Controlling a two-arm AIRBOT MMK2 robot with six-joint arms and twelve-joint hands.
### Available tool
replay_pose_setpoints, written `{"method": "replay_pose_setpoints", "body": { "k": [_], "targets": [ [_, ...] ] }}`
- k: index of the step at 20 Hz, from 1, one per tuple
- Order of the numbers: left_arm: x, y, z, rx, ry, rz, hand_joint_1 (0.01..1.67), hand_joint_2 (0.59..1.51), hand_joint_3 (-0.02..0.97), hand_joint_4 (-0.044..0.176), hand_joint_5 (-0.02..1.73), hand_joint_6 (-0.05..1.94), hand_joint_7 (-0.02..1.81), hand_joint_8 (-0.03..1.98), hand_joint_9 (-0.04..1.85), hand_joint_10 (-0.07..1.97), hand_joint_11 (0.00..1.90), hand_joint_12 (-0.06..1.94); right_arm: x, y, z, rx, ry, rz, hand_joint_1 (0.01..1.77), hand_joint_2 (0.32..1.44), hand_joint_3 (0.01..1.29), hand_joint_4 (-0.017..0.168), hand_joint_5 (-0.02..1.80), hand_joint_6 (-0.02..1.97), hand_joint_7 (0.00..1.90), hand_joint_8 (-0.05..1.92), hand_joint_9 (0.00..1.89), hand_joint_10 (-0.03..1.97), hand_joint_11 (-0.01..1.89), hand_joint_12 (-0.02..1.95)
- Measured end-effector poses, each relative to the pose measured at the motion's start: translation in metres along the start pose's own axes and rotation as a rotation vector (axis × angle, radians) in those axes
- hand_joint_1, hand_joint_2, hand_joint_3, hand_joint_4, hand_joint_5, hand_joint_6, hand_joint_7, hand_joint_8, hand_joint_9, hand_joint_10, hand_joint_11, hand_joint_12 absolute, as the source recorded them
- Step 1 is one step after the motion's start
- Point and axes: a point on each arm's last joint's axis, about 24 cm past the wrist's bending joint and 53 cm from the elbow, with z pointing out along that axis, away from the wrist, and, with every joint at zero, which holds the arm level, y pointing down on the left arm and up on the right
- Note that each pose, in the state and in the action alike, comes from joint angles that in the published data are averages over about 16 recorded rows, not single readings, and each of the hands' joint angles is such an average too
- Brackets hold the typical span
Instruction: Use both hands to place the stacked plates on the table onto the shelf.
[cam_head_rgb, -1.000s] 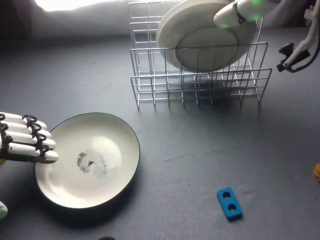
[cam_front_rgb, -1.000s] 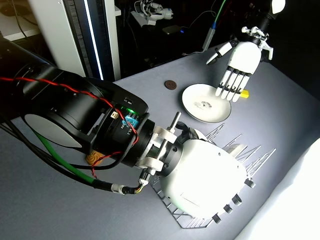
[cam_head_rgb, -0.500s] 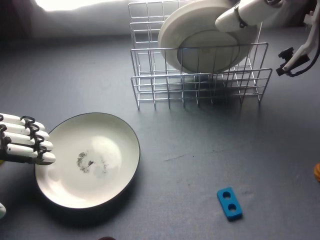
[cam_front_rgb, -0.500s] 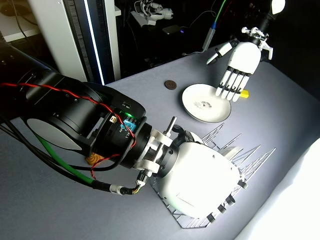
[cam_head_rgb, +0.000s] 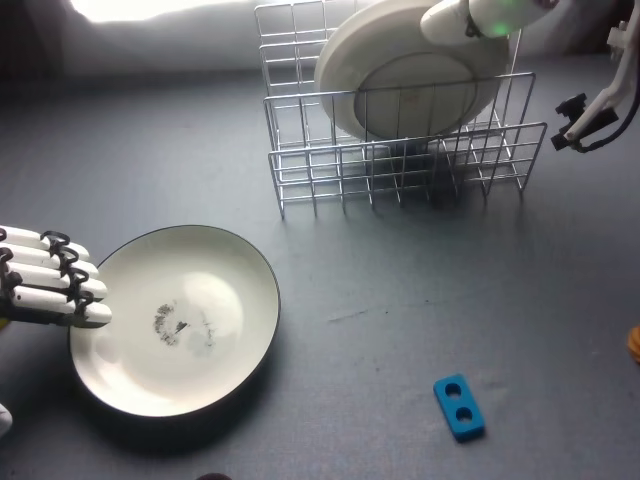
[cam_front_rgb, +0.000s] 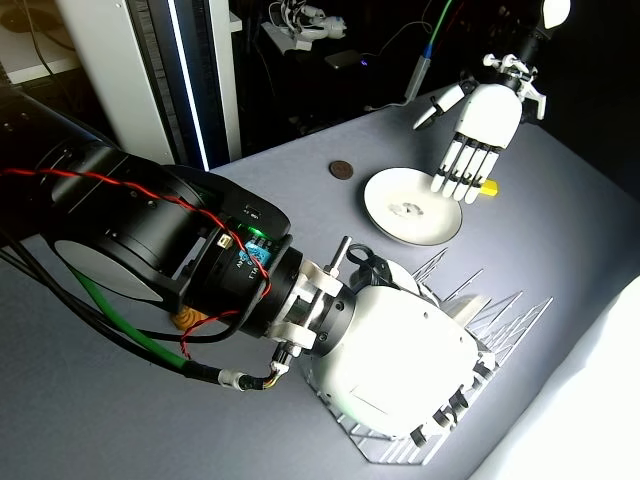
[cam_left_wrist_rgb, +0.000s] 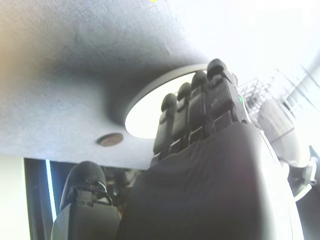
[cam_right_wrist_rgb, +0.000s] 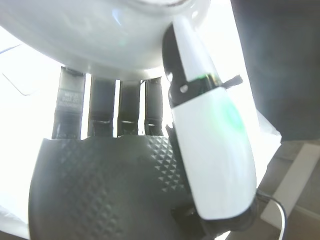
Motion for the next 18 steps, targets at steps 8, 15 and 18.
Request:
{"method": "replay_pose_setpoints", "body": {
  "k": [8,15,18],
  "targets": [
    [-0.001,0.001,0.000,-0.002,-0.003,-0.002,0.01,1.104,0.018,0.001,0.08,0.01,0.03,0.02,0.02,0.02,0.02,0.01,0.000,0.010,-0.002,-0.039,-0.005,-0.042,1.09,1.11,0.02,-0.003,0.71,0.22,0.82,0.05,0.77,0.12,0.29,1.28],
    [0.000,0.002,0.000,-0.004,-0.002,-0.003,0.01,1.105,0.019,0.001,0.08,0.01,0.04,0.02,0.01,0.01,0.02,0.01,-0.002,0.031,-0.006,-0.111,-0.024,-0.203,1.09,1.09,0.02,-0.003,0.70,0.11,0.79,0.03,0.74,0.07,0.22,1.28],
    [0.000,0.002,0.000,-0.005,0.000,-0.003,0.01,1.106,0.018,0.001,0.08,0.01,0.04,0.02,0.01,0.01,0.02,0.01,0.001,0.045,-0.011,-0.158,-0.031,-0.320,1.08,1.08,0.02,-0.002,0.65,0.09,0.73,0.03,0.70,0.06,0.18,1.26]
  ]
}}
